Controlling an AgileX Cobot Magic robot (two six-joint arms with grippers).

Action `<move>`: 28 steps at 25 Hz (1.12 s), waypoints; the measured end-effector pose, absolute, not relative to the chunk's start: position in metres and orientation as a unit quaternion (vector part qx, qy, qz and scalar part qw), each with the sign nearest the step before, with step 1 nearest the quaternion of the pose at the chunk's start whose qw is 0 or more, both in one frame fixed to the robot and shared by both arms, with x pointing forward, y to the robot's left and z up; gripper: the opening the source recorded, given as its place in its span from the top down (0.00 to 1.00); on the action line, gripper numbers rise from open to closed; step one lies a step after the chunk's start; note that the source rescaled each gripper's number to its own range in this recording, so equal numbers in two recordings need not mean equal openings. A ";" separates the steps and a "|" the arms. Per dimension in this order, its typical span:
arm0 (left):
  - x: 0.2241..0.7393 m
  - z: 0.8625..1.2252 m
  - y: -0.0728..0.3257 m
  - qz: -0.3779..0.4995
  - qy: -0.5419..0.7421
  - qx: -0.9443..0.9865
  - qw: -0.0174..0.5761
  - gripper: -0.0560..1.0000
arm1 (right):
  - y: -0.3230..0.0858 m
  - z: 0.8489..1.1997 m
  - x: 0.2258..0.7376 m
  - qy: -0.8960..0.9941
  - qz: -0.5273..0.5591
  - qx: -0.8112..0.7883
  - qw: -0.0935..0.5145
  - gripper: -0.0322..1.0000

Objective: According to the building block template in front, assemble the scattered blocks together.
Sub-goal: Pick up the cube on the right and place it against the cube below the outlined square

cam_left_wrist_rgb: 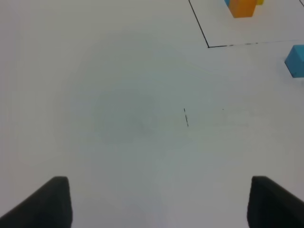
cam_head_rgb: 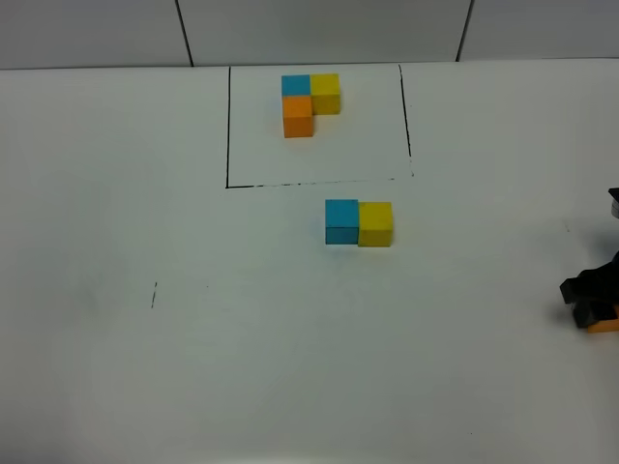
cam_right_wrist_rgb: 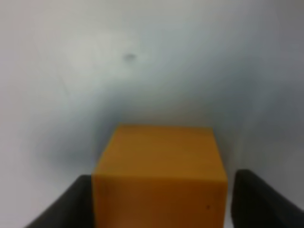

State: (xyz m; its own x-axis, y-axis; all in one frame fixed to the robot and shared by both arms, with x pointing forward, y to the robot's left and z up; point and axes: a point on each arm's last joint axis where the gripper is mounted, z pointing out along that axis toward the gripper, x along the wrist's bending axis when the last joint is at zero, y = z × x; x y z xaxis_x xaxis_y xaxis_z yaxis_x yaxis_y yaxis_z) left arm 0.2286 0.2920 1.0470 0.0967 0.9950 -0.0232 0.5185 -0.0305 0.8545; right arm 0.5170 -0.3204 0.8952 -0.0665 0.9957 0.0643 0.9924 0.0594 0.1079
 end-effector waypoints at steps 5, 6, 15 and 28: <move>0.229 1.047 0.292 0.322 0.590 0.641 0.370 0.29 | -0.308 0.899 0.514 0.727 0.057 0.684 0.000 0.94; 0.229 1.047 0.292 0.322 0.590 0.641 0.370 0.29 | -0.300 0.903 0.513 0.730 0.059 0.680 0.000 0.94; 0.229 1.047 0.292 0.322 0.590 0.641 0.370 0.29 | -0.181 0.939 0.494 0.732 0.080 0.675 0.039 0.95; 0.229 1.047 0.292 0.322 0.590 0.641 0.370 0.29 | -0.053 0.933 0.533 0.764 0.083 0.638 0.053 0.95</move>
State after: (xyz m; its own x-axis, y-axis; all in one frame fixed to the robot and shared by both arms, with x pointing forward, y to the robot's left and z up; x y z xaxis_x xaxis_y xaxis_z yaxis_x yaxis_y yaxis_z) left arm 0.2286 0.2920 1.0470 0.0967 0.9950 -0.0232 0.5185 -0.0305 0.8545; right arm 0.5332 -0.0530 0.9334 -0.1797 0.9834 0.0243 0.9658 0.1717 0.1944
